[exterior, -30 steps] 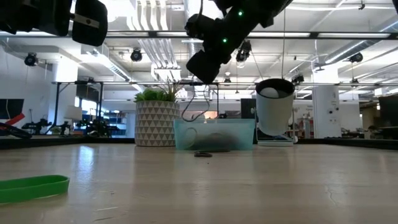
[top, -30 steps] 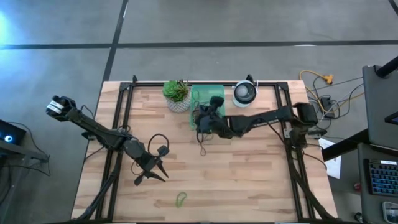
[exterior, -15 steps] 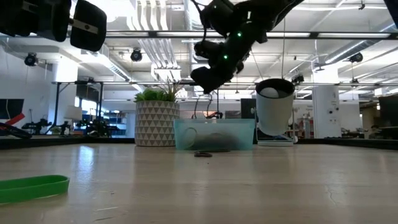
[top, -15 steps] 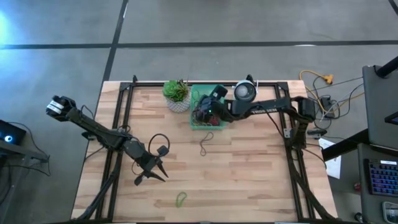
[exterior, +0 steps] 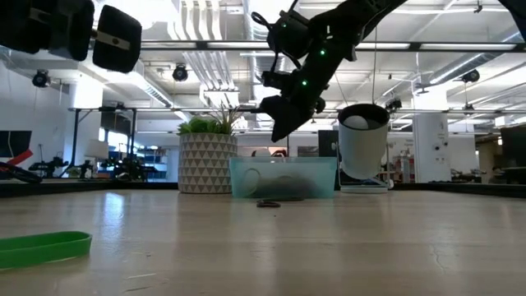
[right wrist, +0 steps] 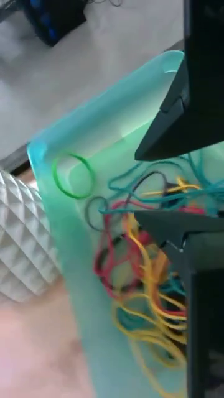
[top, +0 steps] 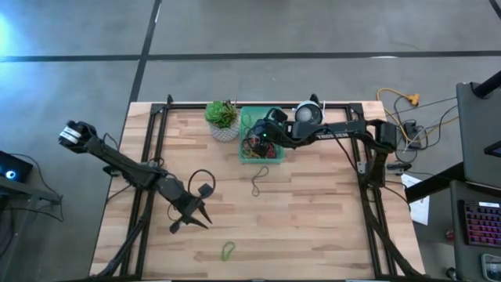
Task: Pick and place rubber bands into bin
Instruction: Put the green rubber band into the green bin
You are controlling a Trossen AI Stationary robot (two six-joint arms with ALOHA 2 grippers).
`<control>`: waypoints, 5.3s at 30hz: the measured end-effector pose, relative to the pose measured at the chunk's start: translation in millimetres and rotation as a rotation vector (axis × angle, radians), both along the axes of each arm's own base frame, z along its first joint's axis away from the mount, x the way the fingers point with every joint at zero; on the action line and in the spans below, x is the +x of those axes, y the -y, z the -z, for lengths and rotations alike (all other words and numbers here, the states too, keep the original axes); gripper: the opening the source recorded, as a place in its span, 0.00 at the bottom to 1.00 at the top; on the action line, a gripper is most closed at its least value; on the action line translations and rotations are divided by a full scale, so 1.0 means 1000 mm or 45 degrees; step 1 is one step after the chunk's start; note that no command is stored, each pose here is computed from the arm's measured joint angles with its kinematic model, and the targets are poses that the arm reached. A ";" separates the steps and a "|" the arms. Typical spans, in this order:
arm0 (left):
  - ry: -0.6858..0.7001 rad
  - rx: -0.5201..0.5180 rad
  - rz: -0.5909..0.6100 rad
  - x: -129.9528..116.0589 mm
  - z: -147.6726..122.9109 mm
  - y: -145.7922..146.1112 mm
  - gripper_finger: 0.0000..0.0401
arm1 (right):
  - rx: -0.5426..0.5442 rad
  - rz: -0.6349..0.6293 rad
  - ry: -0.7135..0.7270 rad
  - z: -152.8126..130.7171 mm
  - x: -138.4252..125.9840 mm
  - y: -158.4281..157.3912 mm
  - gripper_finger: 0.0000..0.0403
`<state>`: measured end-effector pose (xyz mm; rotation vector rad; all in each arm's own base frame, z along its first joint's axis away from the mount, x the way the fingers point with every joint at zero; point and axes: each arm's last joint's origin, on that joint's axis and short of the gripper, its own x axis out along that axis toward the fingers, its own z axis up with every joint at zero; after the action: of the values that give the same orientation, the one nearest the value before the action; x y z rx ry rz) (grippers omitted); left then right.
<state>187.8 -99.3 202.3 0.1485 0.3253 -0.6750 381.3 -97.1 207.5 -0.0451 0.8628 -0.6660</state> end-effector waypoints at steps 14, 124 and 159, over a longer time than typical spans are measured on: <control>-0.431 0.018 -0.078 0.034 0.046 0.019 0.18 | 0.026 -0.411 -0.080 -0.042 -0.021 -0.102 0.37; -0.822 0.297 -0.139 0.115 0.063 0.083 0.03 | -0.392 -0.651 0.298 -0.040 -0.144 -0.339 0.17; -0.055 0.903 -0.969 0.114 -0.056 0.001 0.00 | -0.391 -0.652 0.300 -0.040 -0.144 -0.339 0.17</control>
<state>301.8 -99.8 257.8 0.6481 0.6105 0.2152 237.1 242.2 247.1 -0.4411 0.4846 -0.3063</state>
